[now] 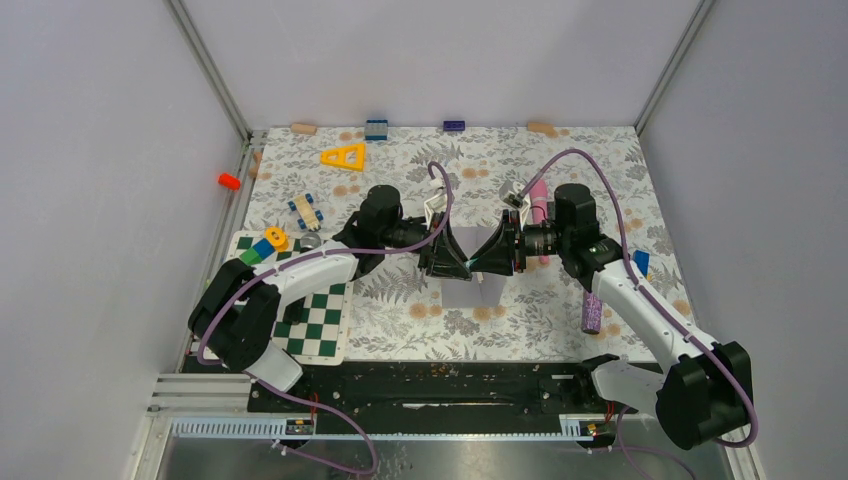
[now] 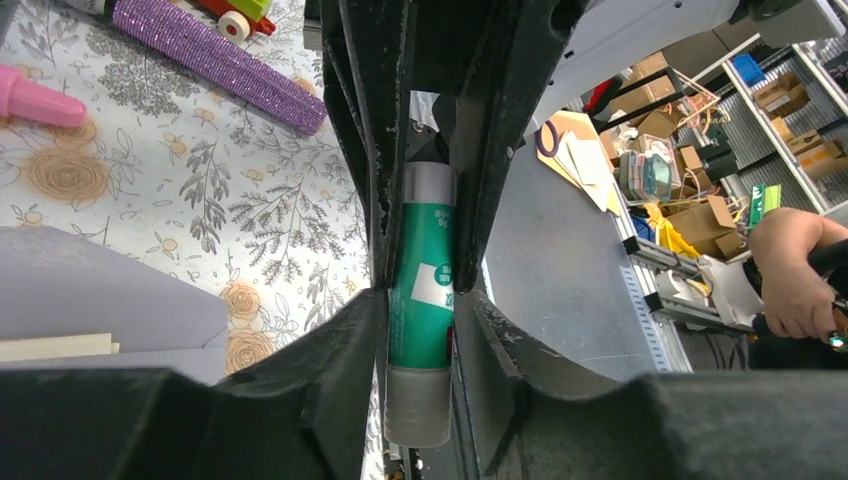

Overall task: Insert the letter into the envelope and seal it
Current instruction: Open the solid glue cap from the solid glue.

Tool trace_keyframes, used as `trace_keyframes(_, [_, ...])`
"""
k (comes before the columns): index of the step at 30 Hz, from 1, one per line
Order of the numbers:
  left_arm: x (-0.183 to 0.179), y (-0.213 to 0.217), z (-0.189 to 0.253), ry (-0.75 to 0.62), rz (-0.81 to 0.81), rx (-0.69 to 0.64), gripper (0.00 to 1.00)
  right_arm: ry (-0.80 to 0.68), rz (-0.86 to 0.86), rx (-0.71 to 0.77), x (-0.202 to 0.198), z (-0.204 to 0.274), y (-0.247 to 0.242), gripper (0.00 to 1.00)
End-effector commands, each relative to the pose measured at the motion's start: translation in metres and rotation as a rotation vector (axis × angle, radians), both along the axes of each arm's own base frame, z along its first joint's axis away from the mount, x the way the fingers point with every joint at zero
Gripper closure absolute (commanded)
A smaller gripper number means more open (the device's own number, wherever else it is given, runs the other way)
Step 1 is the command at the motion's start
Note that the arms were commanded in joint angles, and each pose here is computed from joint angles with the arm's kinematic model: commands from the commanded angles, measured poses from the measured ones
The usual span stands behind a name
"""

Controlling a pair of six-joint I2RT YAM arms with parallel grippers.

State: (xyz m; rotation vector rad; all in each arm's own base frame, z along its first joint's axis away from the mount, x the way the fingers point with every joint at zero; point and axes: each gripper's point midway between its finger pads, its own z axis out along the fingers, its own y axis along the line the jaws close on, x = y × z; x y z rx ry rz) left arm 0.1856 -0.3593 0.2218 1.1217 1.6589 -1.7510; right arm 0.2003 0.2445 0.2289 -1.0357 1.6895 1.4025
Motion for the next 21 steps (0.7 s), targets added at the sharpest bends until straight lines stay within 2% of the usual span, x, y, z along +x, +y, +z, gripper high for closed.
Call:
trace_keyframes(1, [0.003,0.001,0.008,-0.057,0.003,-0.039,0.55,-0.015,0.024,0.018,-0.002,0.012,0.003,1.0])
trace_keyframes(3, [0.004,0.001,0.008,-0.058,0.005,-0.038,0.44,-0.02,0.018,0.018,0.0,0.013,0.003,1.0])
trace_keyframes(5, [0.006,0.003,0.009,-0.064,0.012,-0.04,0.36,-0.001,0.008,0.019,0.001,0.015,0.002,1.0])
trace_keyframes(12, [0.018,0.015,0.011,-0.09,0.058,-0.032,0.16,0.013,-0.038,0.018,0.01,0.018,-0.004,1.0])
trace_keyframes(17, [0.021,0.019,0.007,-0.103,0.072,-0.024,0.15,0.021,-0.057,0.021,0.013,0.019,-0.008,1.0])
trace_keyframes(21, [0.02,0.019,0.008,-0.104,0.062,-0.029,0.21,0.036,-0.056,0.021,0.013,0.018,-0.009,1.0])
